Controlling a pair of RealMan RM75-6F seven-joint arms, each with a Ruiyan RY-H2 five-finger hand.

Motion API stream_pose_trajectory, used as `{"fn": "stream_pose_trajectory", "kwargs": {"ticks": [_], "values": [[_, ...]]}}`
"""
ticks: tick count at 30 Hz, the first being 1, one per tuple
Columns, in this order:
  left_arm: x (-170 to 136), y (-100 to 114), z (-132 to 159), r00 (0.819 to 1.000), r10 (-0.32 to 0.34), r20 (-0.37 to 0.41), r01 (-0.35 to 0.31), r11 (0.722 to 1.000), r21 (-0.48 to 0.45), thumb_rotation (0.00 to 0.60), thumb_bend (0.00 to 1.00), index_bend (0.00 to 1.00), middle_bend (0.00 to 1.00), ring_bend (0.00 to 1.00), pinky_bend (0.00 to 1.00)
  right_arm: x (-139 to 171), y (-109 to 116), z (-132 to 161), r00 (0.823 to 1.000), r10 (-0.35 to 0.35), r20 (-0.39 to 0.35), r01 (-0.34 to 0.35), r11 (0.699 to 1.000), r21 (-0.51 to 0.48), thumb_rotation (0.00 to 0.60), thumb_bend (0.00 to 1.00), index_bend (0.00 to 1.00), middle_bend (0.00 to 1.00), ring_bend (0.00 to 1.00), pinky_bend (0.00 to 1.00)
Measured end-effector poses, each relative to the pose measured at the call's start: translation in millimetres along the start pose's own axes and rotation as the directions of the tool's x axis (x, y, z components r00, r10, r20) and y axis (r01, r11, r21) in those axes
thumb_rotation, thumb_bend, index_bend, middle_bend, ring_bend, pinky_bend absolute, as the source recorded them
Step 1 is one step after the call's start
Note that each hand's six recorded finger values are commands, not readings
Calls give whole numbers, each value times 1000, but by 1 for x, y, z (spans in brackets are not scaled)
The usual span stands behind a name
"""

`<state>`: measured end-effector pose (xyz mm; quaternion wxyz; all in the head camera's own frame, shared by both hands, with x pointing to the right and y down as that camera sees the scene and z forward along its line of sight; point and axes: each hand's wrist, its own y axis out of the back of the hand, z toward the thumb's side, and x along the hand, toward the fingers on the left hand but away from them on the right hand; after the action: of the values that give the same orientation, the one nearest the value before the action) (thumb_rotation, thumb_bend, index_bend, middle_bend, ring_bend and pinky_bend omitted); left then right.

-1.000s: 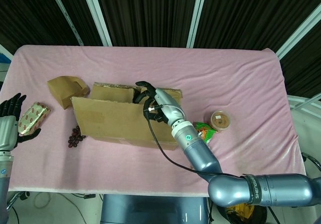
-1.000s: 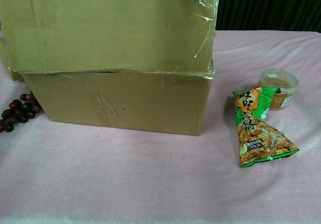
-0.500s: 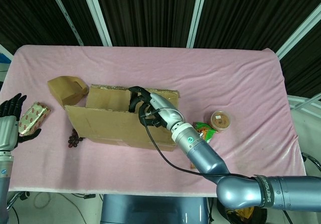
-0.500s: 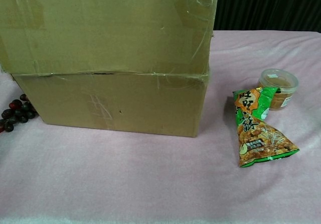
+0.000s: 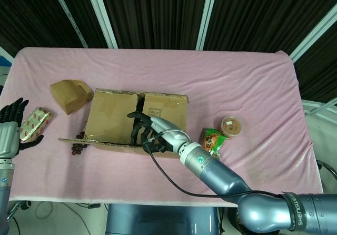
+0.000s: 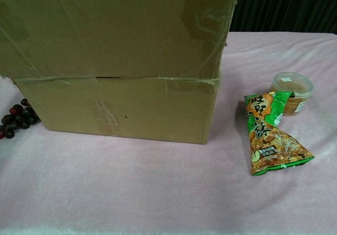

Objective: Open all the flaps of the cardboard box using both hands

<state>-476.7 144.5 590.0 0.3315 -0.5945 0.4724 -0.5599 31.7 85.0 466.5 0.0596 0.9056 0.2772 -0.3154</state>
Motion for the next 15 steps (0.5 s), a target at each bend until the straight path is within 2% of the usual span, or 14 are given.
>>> {"fn": "stream_pose_trajectory", "kwargs": {"ticks": [9,15], "values": [[0,0,0,1000,-2,1,2,1000,5,600,142,0,0,0,0,11,-12,-2,994,94,47,-95,995,16,600,777,115,349,445,512],[1,1,3,1000,-7,14,6,1000,16,600,142,0,0,0,0,15,-5,-10,996,76,50,-80,994,74,600,665,108,295,397,476]]}}
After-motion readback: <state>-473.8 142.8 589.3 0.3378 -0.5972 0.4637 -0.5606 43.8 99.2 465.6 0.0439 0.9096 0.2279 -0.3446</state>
